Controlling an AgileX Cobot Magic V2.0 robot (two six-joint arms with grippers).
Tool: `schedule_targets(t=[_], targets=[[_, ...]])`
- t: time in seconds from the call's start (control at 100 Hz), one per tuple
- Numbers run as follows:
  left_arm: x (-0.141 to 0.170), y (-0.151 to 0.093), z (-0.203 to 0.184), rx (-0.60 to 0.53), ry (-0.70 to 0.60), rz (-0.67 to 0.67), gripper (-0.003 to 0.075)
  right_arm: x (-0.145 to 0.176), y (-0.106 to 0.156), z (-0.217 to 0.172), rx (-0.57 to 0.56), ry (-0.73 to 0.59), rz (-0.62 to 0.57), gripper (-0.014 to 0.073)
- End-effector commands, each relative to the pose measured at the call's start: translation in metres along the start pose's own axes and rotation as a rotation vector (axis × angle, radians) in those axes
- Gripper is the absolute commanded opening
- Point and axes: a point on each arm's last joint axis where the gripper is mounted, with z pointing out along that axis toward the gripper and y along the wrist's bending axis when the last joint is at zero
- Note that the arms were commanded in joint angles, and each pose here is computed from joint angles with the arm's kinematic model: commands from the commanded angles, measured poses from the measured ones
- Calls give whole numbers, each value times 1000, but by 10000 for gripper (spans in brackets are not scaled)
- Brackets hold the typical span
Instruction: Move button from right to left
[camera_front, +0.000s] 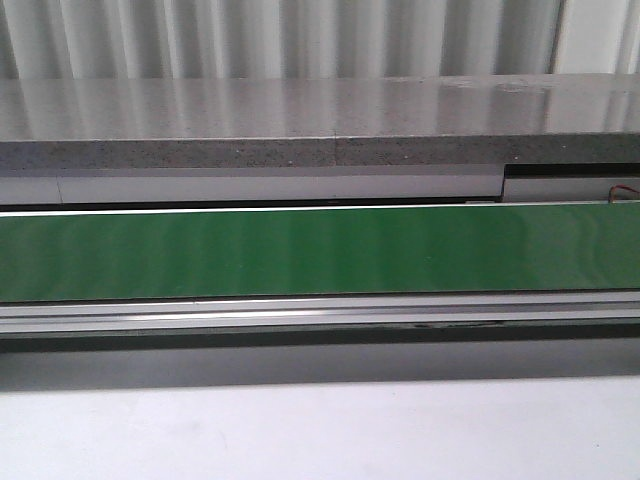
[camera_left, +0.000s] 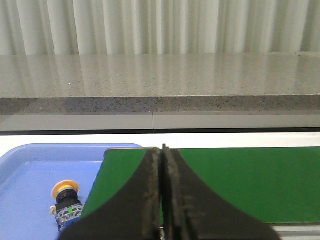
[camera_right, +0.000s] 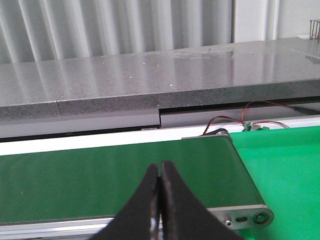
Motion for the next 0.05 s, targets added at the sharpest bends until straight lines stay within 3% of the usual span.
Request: schedule_targets(t=[0.0,0.04], targets=[[-1,-1,-2,14,-96,-14,-20,-14,2,-2,-17,-120,-2,-68],[-1,-1,-2,14,-96,-14,-20,-14,2,-2,-17,-120,-2,-68]])
